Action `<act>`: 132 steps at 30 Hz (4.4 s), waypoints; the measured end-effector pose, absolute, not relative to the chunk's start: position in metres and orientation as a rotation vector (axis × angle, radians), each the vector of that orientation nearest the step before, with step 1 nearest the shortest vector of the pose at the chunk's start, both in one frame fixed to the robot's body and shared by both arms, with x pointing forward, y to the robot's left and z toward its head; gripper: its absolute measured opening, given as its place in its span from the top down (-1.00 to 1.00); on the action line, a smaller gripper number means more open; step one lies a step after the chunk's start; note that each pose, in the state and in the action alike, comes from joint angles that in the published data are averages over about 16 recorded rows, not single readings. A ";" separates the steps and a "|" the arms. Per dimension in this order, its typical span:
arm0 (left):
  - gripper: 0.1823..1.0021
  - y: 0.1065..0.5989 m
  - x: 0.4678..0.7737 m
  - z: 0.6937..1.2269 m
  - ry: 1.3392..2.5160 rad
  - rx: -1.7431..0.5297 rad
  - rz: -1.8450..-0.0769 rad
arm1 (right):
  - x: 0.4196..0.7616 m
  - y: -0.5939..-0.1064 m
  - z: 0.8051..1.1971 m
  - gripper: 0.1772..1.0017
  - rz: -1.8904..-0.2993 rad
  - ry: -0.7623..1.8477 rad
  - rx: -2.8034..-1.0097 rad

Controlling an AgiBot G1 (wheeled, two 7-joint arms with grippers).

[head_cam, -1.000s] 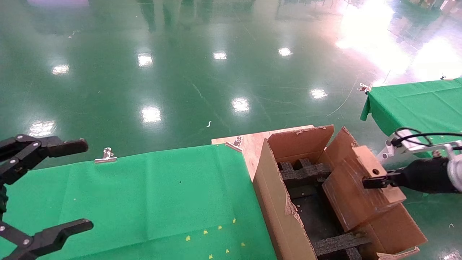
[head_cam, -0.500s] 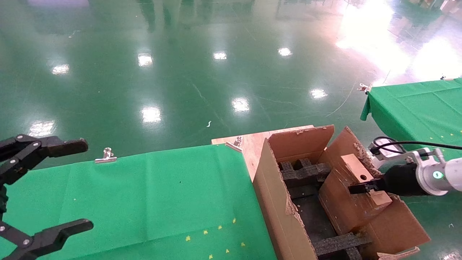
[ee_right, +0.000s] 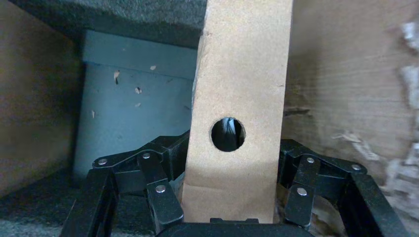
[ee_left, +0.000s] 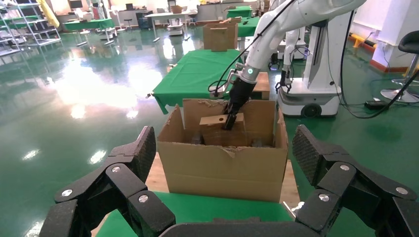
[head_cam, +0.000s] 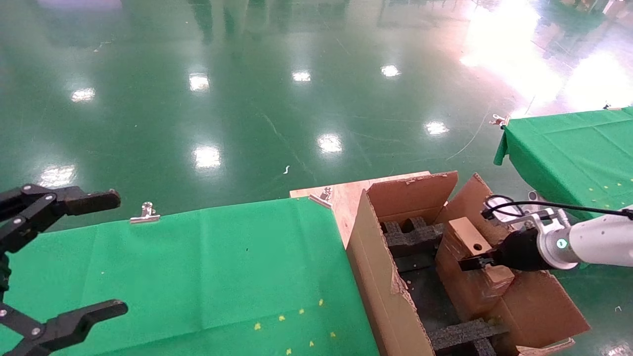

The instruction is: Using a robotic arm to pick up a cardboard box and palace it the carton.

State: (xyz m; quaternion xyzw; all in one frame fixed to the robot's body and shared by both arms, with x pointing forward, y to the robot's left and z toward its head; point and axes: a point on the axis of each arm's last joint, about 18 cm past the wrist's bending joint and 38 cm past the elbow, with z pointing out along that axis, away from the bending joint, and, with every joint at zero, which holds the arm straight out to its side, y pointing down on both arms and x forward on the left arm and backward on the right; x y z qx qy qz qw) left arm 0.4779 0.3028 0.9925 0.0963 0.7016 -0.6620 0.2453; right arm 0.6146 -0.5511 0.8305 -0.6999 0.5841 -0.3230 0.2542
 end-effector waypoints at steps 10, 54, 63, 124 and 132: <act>-1.00 0.303 0.478 0.993 1.915 0.263 -1.807 | 0.624 -0.545 0.807 0.75 -0.870 1.592 -1.945; -1.00 0.303 0.478 0.993 1.914 0.262 -1.807 | 0.637 -0.537 0.826 -0.04 -0.910 1.535 -1.952; -1.00 0.303 0.478 0.993 1.914 0.262 -1.807 | 0.639 -0.537 0.861 -0.54 -0.981 1.465 -1.931; -1.00 0.303 0.478 0.993 1.914 0.261 -1.808 | 0.555 -0.335 1.007 -1.00 -0.680 0.301 -1.858; -1.00 0.303 0.478 0.993 1.914 0.261 -1.808 | 0.540 -0.317 1.005 -1.00 -0.621 0.167 -1.818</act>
